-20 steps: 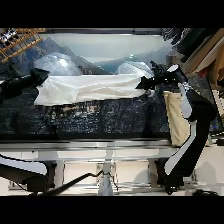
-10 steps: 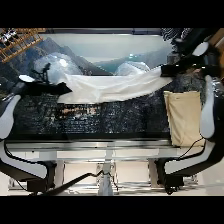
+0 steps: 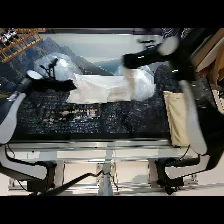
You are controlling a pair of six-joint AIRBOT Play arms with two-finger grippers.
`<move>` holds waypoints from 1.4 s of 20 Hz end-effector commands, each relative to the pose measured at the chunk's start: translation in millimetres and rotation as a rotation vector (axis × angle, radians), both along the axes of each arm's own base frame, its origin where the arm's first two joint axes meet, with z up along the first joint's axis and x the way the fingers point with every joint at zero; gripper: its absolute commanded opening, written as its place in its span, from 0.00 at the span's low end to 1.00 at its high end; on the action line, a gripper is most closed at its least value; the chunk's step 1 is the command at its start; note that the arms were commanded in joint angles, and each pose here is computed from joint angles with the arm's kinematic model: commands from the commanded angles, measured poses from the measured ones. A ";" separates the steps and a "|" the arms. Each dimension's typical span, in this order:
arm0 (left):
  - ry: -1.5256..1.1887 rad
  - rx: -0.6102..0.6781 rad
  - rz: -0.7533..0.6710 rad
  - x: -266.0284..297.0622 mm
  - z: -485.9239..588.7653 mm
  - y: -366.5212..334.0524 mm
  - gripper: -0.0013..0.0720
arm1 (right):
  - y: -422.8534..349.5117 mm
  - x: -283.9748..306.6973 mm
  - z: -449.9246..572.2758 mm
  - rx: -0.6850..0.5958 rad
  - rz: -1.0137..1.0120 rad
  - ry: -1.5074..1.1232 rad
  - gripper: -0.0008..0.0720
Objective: Fold the clothes and pants, and hang the long-sleeved shirts on hangers.
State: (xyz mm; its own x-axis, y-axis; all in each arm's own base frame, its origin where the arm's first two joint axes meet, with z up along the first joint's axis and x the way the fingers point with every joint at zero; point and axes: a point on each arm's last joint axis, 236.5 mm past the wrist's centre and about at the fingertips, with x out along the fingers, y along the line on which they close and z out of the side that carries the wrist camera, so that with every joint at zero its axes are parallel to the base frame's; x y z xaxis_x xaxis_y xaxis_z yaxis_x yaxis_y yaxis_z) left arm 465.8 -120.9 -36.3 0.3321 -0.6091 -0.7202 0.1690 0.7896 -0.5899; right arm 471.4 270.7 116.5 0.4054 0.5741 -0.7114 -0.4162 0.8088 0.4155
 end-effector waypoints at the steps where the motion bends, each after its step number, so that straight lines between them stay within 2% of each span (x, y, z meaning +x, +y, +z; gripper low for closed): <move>1: 0.033 -0.060 -0.053 -38.7 60.0 28.6 0.02 | 143.5 -14.6 -20.4 0.165 0.055 -0.075 0.03; 4: 0.002 -0.066 -0.038 -55.9 95.7 54.3 0.02 | 218.1 -28.4 -63.2 0.190 0.148 -0.044 0.03; 5: -0.014 -0.061 -0.023 -55.7 101.6 60.0 0.02 | 233.5 -29.2 -70.5 0.196 0.179 -0.053 0.17; 6: -0.020 -0.059 -0.017 -55.8 103.8 62.8 0.02 | 242.5 -28.5 -72.8 0.199 0.200 -0.067 0.47; 7: -0.019 -0.057 -0.015 -55.7 103.0 63.9 0.02 | 241.7 -26.8 -69.9 0.193 0.215 -0.082 0.64; 8: -0.010 -0.048 -0.017 -56.4 98.9 65.5 0.02 | 232.8 -25.4 -63.7 0.174 0.229 -0.085 0.73; 10: 0.018 -0.016 -0.037 -59.2 86.3 65.1 0.02 | 182.2 -16.1 -50.1 0.061 0.232 -0.069 0.74; 12: 0.042 -0.016 -0.054 -59.5 76.3 59.7 0.02 | 97.4 3.3 -41.4 -0.066 0.128 0.002 0.72; 14: 0.055 -0.017 -0.070 -57.6 68.1 51.0 0.05 | 12.1 11.8 -40.8 -0.127 0.002 0.099 0.72; 16: 0.037 -0.005 -0.069 -48.9 62.0 42.1 0.20 | -54.2 9.5 -48.6 -0.144 -0.101 0.172 0.72; 17: 0.022 0.004 -0.067 -42.7 58.5 36.1 0.20 | -79.7 3.3 -58.4 -0.142 -0.140 0.217 0.73; 19: -0.005 0.021 -0.074 -32.2 49.7 20.5 0.20 | -104.9 -15.4 -82.1 -0.096 -0.135 0.315 0.82; 21: -0.017 0.035 -0.083 -23.0 35.6 3.8 0.20 | -108.4 -26.6 -104.9 0.010 -0.100 0.390 0.90; 26: -0.102 0.087 -0.025 12.6 10.3 -17.4 0.17 | -102.4 -11.4 -149.9 0.251 -0.072 0.460 0.92; 28: -0.119 0.099 -0.014 24.6 1.2 -23.6 0.02 | -94.6 -10.8 -170.7 0.297 -0.045 0.488 0.92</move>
State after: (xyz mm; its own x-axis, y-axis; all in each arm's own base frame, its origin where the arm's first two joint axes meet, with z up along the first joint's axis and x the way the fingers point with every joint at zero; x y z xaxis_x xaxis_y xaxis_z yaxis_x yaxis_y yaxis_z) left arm 467.6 -136.8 -23.3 0.3481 -0.5771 -0.7387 0.2481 0.8167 -0.5210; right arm 458.0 167.6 -35.4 0.1184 0.6787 -0.7248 -0.0969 0.7343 0.6718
